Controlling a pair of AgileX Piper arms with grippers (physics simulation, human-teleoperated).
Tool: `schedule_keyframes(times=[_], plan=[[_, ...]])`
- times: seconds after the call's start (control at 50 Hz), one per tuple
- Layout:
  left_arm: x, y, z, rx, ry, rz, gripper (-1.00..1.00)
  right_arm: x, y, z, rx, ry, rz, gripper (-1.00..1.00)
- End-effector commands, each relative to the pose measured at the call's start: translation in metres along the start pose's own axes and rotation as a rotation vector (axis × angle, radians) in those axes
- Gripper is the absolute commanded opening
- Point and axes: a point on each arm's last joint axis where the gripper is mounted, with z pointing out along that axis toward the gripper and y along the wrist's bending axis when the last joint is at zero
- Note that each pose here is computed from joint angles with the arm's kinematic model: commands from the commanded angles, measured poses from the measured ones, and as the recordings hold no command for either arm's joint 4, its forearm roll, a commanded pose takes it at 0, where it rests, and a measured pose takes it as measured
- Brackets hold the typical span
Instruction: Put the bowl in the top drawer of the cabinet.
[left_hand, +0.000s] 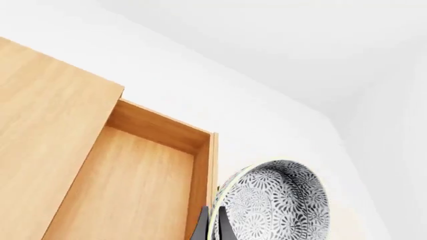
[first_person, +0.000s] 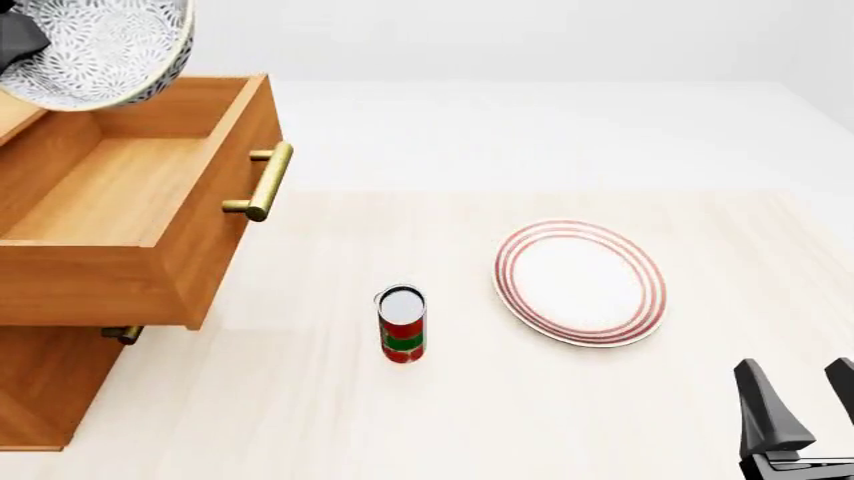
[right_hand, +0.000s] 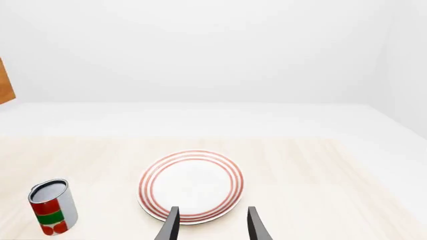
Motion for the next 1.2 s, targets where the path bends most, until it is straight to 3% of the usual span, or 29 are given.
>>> schedule_keyframes(times=[0.02,0.72,1.2], plan=[[-0.004,0.011,0.004,-0.056,-0.026,-0.006,-1.00,0.000,0.000,0.000,-0.001,0.000,0.000,1.00],[0.003,0.040,0.044,-0.176,0.014,-0.014,-1.00,0.000,0.000,0.000,-0.001,0.000,0.000,1.00],[0.008,0.052,0.063,-0.213,0.043,-0.021,-1.00,-0.002,0.000,0.000,-0.001,0.000,0.000,1.00]])
